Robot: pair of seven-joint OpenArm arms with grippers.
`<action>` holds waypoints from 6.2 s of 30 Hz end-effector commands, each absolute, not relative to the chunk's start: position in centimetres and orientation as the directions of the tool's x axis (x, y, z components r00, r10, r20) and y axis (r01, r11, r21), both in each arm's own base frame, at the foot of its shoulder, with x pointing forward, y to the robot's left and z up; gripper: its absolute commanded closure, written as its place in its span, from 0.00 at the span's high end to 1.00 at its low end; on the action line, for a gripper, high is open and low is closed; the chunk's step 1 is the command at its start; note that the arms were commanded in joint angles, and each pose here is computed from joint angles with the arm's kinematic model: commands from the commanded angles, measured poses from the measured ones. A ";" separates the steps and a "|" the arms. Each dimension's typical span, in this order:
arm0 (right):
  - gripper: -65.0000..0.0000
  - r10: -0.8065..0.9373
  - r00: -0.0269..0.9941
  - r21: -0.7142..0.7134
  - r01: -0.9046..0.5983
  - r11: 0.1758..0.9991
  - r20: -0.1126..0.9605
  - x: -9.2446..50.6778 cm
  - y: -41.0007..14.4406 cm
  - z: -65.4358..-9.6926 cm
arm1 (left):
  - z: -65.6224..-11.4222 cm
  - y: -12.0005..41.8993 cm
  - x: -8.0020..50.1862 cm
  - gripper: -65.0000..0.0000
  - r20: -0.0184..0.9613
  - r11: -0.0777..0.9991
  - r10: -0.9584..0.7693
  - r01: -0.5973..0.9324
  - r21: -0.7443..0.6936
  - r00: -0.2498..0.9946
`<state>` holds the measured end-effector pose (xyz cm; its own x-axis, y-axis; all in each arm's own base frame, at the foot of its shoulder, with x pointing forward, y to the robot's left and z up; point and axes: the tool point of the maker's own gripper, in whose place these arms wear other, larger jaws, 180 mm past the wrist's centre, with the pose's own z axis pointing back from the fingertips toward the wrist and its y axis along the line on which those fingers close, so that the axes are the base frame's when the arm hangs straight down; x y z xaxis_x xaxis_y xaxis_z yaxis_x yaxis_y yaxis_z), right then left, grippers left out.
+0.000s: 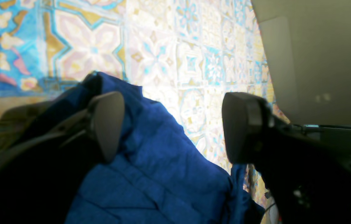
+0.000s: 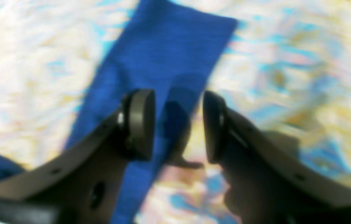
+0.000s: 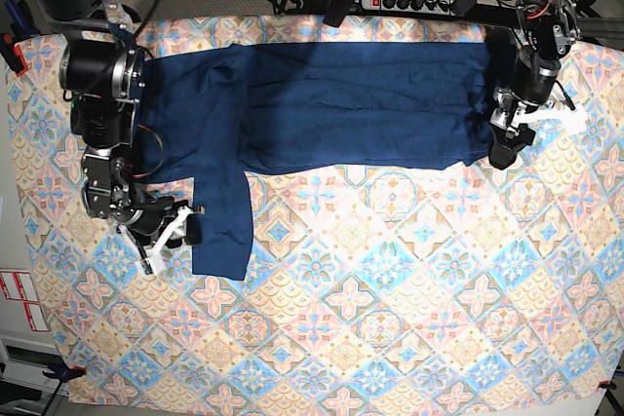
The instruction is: Fold the T-shirt properly
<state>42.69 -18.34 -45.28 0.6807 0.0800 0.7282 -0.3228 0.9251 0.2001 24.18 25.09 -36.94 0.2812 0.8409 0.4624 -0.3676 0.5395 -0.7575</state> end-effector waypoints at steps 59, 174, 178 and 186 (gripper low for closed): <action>0.01 0.441 0.457 0.026 -0.716 0.697 0.773 33.3 -2.5 -40.9 | -35.7 25.5 24.8 0.74 0.489 0.555 0.831 -0.335 -0.761 0.265; 0.34 0.582 0.285 -0.151 -0.795 0.587 0.762 30.2 -2.0 -36.8 | -39.9 28.7 22.5 0.75 0.519 0.893 0.444 -0.316 -0.319 0.730; 0.34 0.581 0.282 -0.153 -0.795 0.587 0.763 30.2 -2.0 -36.7 | -40.3 28.9 22.6 0.75 0.512 0.922 0.385 -0.299 -0.246 0.768; 0.34 0.576 0.242 -0.184 -0.792 0.582 0.781 30.5 -1.7 -35.2 | -43.3 26.4 22.4 0.75 0.442 0.955 0.289 -0.225 -0.192 0.849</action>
<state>29.68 -1.93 -36.61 0.2758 0.5972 0.7532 -0.7996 0.5774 -0.1650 21.77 25.58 -43.64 0.8563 0.2938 0.4247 -0.2240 0.9523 -0.2071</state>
